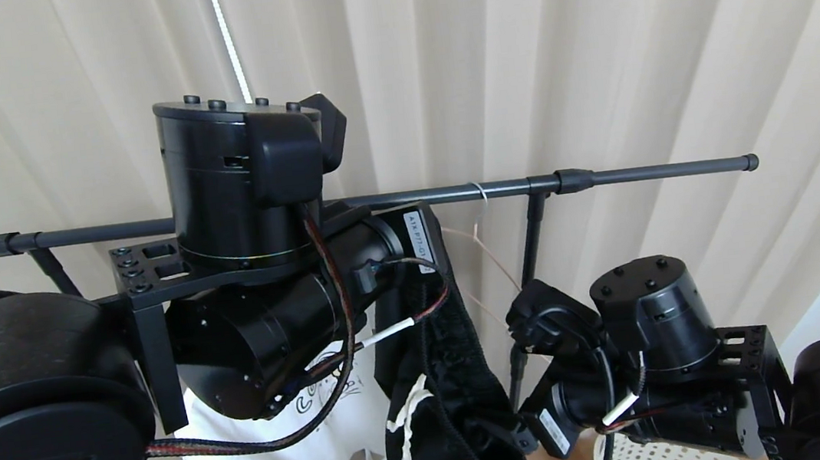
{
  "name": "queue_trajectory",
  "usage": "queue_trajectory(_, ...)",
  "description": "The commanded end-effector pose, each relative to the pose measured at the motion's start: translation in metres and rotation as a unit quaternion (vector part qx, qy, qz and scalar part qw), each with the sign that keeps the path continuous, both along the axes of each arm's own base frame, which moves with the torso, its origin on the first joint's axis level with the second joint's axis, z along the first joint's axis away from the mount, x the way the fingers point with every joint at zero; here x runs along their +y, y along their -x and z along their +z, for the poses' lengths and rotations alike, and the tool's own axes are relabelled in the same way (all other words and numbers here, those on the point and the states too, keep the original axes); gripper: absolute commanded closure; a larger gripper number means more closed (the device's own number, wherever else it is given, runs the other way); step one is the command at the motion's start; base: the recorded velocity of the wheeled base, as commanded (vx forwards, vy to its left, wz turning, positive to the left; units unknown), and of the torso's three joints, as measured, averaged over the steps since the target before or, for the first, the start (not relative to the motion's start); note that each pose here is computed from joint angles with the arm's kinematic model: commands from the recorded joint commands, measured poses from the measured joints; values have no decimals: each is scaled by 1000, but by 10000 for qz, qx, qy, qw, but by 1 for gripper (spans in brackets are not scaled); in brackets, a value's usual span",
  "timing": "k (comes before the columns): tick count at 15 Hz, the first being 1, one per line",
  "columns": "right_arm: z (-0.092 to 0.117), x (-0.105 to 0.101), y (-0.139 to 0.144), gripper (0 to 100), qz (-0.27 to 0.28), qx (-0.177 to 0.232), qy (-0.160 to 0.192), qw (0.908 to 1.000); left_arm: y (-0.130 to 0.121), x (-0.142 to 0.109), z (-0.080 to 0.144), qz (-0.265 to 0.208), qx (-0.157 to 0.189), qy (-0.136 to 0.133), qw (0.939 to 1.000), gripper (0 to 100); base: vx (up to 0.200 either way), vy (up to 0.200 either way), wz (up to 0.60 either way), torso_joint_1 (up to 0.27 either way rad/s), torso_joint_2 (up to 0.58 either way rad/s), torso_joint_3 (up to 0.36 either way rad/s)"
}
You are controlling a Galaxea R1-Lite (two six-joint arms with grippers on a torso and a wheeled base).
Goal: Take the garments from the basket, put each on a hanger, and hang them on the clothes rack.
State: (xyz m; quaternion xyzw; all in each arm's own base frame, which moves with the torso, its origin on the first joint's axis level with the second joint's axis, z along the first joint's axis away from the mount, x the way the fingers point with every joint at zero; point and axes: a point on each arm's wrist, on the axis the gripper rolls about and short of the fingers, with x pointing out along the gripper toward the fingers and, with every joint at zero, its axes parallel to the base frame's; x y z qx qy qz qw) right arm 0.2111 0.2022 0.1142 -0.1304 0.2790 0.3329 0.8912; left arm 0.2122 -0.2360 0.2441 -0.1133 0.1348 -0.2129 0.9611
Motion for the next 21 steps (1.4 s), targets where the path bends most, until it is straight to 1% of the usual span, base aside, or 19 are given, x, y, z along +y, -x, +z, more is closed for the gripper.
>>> queue_trajectory(1, -1, 0, -1, 100, -3, 10, 17, 10000, 0, 0, 0, 3, -5, 6, 10000, 100, 0, 0, 0, 0, 0, 0)
queue_trajectory(4, 1, -3, -1, 100, -63, -31, 5, 10000, 0, 0, -1, 3, 10, -11, 10000, 100, 0, 0, 0, 0, 0, 0)
queue_trajectory(6, 4, -12, -9, 100, -265, -87, -11, 9996, 0, 0, 0, -16, 11, 17, 10000, 100, 0, 0, 0, 0, 0, 0)
queue_trajectory(7, 9, -18, -12, 100, -376, -159, -66, 9991, 0, 0, 0, -16, 16, 11, 10000, 100, 0, 0, 0, 0, 0, 0)
queue_trajectory(8, 18, -25, -14, 100, -482, -296, -150, 9983, 1, 1, -2, -32, 40, -22, 10000, 100, 0, 0, 0, 0, 0, 0)
queue_trajectory(9, 28, -35, -15, 100, -624, -430, -250, 9968, 1, 1, -4, -107, 74, -34, 9999, 100, 0, 0, 0, 0, 0, 0)
queue_trajectory(11, 44, -50, -16, 100, -798, -716, -332, 9937, 3, 2, -7, -282, 117, -93, 9995, 100, 0, 0, 0, 0, 0, 0)
queue_trajectory(12, 56, -61, -16, 100, -901, -938, -380, 9908, 3, 3, -12, -337, 124, -236, 9991, 100, 0, 0, 0, 0, 0, 0)
queue_trajectory(13, 70, -68, -12, 100, -960, -1145, -519, 9874, 4, 4, -19, -389, 123, -482, 9980, 100, 0, 0, 0, 0, 0, 0)
queue_trajectory(14, 77, -71, -8, 100, -977, -1237, -585, 9858, 5, 3, -22, -414, 136, -580, 9974, 100, 0, 0, 0, 0, 0, 0)
queue_trajectory(15, 79, -72, -7, 100, -991, -1284, -611, 9849, 5, 4, -23, -408, 144, -597, 9973, 100, 0, 0, 0, 0, 0, 0)
queue_trajectory(16, 81, -73, -5, 100, -995, -1320, -626, 9843, 5, 4, -26, -427, 162, -669, 9967, 100, 0, 0, 0, 0, 0, 0)
queue_trajectory(18, 86, -78, -5, 100, -1072, -1398, -669, 9821, 7, 6, -32, -491, 151, -888, 9947, 100, 0, 0, 0, 0, 0, 0)
queue_trajectory(19, 89, -81, -5, 100, -1114, -1447, -689, 9808, 8, 6, -33, -538, 157, -924, 9941, 0, 0, 0, 0, 0, 0, 0)
queue_trajectory(20, 92, -82, -4, 100, -1137, -1498, -721, 9795, 8, 7, -34, -580, 156, -972, 9934, 0, 0, 0, 0, 0, 0, 0)
queue_trajectory(21, 96, -87, -4, 100, -1201, -1599, -726, 9771, 9, 7, -37, -679, 153, -1085, 9917, 0, 0, 0, 0, 0, 0, 0)
